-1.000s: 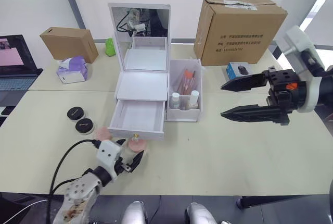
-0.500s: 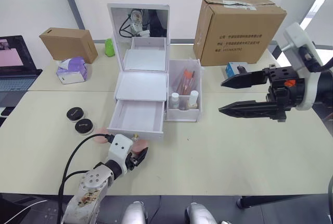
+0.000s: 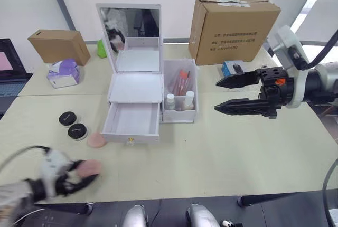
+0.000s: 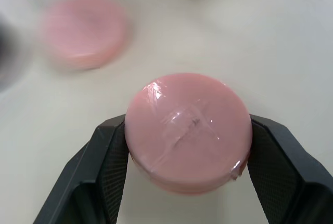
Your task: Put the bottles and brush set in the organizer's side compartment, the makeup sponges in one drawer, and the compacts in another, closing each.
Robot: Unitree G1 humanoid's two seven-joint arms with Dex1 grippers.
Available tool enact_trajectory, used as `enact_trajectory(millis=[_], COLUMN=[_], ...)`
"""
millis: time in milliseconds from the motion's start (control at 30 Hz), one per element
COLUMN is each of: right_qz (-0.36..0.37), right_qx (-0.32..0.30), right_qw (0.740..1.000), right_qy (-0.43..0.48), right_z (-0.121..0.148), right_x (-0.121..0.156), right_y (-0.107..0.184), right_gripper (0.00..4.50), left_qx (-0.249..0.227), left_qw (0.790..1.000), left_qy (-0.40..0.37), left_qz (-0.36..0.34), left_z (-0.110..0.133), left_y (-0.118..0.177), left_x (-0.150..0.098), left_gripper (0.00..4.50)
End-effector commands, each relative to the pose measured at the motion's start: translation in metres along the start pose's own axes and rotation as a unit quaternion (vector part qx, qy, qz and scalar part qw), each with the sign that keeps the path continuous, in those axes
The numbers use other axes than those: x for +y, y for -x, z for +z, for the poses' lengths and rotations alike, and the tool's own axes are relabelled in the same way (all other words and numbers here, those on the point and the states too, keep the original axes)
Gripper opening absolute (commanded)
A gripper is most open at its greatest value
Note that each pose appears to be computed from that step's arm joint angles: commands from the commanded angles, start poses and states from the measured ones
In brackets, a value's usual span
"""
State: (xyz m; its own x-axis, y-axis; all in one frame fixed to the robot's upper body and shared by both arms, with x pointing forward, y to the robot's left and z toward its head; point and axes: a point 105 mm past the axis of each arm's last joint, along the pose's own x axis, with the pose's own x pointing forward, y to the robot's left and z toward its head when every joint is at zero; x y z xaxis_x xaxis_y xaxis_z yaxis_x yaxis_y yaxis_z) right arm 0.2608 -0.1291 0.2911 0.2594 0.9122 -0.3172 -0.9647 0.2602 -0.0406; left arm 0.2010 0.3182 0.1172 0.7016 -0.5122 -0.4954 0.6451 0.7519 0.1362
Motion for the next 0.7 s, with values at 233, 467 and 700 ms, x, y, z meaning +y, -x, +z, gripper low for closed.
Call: enact_trajectory(millis=[233, 467, 700], right_qz=[0.000, -0.032, -0.063], right_qx=[-0.023, -0.030, -0.032], right_qw=[0.999, 0.998, 0.997], right_qy=[0.039, 0.040, 0.039], right_z=[0.009, 0.005, 0.002], right_x=[0.009, 0.019, 0.030], right_y=[0.007, 0.015, 0.023], right_gripper=[4.50, 4.50, 4.50], left_qx=[-0.155, -0.150, -0.144], left_qw=[0.983, 0.947, 0.925], left_qy=[-0.086, -0.152, -0.164], left_qz=[-0.047, -0.242, -0.310], left_z=[0.130, 0.173, 0.182], left_y=[0.015, -0.057, -0.092], left_x=[0.032, -0.015, -0.026], left_gripper=[2.94, 2.94, 2.94])
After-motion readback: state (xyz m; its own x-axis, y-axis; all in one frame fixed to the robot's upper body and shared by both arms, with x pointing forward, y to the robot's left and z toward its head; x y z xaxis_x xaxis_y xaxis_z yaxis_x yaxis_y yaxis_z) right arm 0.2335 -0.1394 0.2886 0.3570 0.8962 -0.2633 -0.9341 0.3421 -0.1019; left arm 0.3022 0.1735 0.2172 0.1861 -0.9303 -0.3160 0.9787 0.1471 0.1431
